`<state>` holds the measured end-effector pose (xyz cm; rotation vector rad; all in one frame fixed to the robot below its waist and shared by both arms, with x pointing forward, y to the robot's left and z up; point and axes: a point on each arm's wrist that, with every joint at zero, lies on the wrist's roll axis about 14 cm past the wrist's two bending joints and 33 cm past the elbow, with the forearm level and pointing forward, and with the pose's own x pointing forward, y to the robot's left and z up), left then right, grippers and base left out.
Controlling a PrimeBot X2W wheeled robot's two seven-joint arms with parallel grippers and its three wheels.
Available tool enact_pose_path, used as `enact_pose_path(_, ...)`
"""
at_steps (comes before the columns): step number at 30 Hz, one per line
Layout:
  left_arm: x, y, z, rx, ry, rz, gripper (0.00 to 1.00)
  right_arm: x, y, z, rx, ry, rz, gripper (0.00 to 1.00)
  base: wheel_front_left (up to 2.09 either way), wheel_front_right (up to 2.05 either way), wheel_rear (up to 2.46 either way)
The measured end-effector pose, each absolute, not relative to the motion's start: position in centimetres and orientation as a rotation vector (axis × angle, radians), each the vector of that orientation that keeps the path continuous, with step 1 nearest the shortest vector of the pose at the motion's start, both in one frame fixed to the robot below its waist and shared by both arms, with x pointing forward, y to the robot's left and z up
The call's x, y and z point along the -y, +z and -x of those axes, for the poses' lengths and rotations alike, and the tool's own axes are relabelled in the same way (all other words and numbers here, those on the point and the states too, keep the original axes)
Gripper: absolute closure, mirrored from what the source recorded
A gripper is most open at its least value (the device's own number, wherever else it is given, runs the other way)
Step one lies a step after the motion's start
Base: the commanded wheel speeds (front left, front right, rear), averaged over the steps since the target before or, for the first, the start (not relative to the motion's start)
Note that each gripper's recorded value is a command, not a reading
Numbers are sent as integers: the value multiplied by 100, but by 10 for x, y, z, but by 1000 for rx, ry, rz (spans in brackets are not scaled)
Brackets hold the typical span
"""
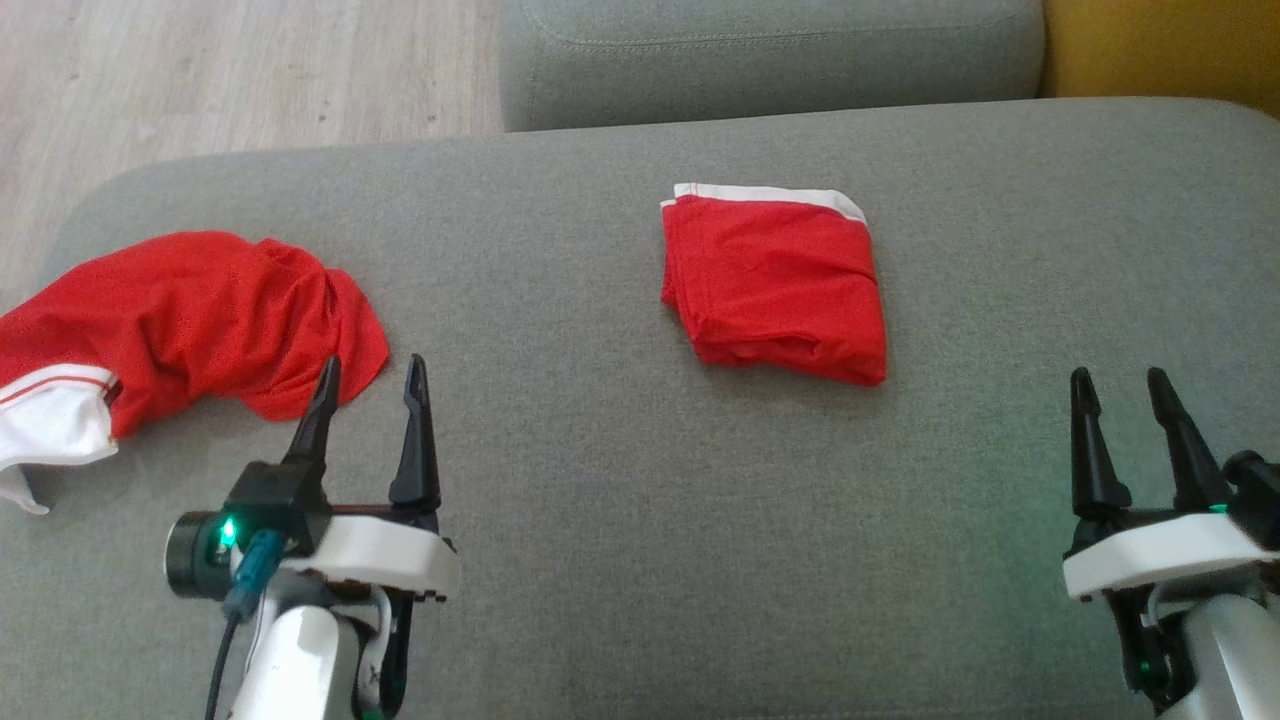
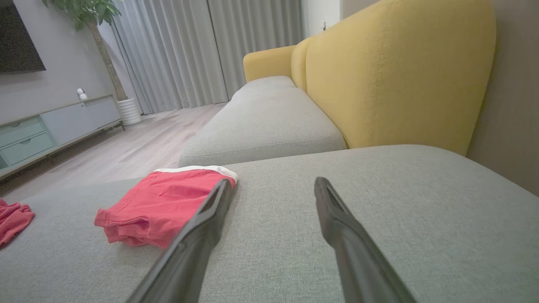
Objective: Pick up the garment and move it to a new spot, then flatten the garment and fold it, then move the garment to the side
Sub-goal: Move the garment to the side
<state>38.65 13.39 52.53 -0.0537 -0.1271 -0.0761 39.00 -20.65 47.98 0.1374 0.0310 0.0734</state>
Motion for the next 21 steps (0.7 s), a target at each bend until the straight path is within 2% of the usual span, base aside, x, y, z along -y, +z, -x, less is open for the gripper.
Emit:
enact_pose_path(9,-130,515,-388,98,-88,55,0,182,479,-406,-58,156,-120,0,0,0,0)
enact_pose_path(12,-130,512,-391,87,-87,65,0,165,487,-434,-83,229,-90,0,0,0,0)
enact_pose_path(17,-130,515,-399,93,-82,77,0,158,510,-497,-97,267,-58,0,0,0,0)
enact_pose_path(21,-138,512,-402,85,-54,70,0,146,493,-532,-219,281,-48,0,0,0,0)
